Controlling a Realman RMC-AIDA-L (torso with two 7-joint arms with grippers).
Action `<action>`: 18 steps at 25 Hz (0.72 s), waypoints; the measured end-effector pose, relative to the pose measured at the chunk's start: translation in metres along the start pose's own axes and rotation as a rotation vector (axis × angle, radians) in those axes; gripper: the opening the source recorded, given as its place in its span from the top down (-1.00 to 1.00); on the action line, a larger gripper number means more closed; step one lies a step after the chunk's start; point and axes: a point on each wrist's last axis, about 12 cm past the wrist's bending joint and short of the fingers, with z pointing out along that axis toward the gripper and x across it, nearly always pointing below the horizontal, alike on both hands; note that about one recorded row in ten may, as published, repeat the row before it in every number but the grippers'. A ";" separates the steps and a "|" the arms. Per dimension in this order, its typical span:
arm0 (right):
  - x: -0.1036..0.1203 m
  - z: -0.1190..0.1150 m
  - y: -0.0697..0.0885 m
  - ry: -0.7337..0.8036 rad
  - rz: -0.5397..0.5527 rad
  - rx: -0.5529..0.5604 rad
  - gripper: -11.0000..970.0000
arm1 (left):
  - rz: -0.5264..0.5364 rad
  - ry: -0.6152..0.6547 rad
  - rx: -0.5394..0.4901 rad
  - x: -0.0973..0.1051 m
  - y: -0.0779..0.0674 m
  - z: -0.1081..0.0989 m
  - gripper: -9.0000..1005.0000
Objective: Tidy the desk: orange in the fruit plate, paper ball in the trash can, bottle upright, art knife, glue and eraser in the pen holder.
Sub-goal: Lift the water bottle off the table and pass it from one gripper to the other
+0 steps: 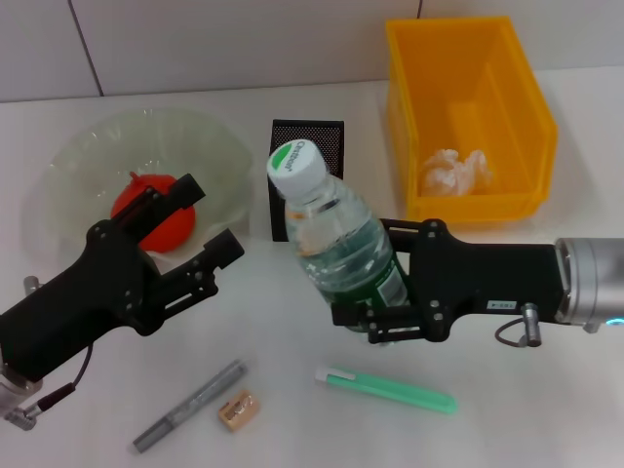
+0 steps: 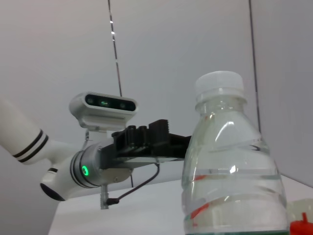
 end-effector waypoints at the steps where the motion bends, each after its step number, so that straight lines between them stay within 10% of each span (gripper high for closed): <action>1: 0.000 0.002 0.000 -0.002 0.000 -0.005 -0.62 | 0.000 0.000 0.000 0.000 0.000 0.000 -0.65; 18: 0.004 0.031 -0.003 0.011 0.016 -0.067 -0.63 | -0.028 0.000 0.072 -0.003 -0.002 0.011 -0.65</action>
